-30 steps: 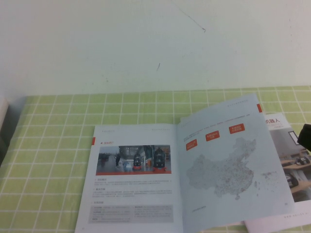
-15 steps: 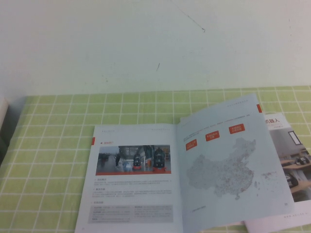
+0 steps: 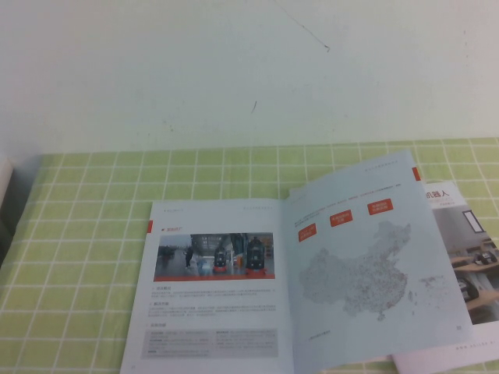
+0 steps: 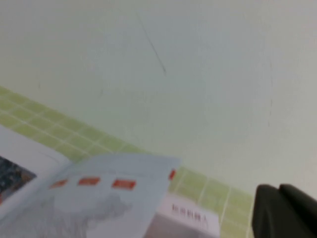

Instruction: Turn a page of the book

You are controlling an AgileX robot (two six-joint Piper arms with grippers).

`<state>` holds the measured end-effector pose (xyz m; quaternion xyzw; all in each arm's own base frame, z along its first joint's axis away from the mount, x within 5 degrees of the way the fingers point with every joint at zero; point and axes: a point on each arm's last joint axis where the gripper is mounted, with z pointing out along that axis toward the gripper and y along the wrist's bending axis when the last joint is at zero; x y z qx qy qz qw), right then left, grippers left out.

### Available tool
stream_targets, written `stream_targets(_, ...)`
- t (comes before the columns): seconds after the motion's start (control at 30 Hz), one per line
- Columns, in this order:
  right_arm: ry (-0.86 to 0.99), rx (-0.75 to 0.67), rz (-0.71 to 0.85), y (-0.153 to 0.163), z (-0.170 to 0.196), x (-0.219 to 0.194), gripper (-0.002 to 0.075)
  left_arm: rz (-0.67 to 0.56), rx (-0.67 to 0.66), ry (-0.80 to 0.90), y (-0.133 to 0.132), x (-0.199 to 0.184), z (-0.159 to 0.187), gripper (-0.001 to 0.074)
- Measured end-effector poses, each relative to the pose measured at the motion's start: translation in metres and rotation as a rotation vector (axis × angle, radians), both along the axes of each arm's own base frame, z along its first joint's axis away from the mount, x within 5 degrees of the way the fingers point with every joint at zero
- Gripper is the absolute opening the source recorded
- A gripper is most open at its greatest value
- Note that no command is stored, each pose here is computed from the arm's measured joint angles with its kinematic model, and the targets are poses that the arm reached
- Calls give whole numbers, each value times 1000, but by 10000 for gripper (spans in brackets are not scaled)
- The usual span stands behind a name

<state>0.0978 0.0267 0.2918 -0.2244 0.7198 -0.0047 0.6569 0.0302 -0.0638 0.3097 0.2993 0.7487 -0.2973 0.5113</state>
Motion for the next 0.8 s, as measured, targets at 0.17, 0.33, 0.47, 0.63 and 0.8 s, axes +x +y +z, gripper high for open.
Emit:
stream_targets(0.17,188,36,-235,-20,-37,-22,-2,-1,1,-1,0,0,0,-4)
stream_targets(0.33,171,72,-436,-35,-69,-42,-2,-1,1,-1,0,0,0,-4)
stream_targets(0.47,132,91,-459,-36,-97,-45,-3,-1,1,-1,0,0,0,-4)
stream_targets(0.63,160,95,-463,-36,-119,-46,-3,-1,1,-1,0,0,0,-4)
stream_targets(0.8,207,101,-468,-36,-123,-47,-3,-1,1,-1,0,0,0,-4)
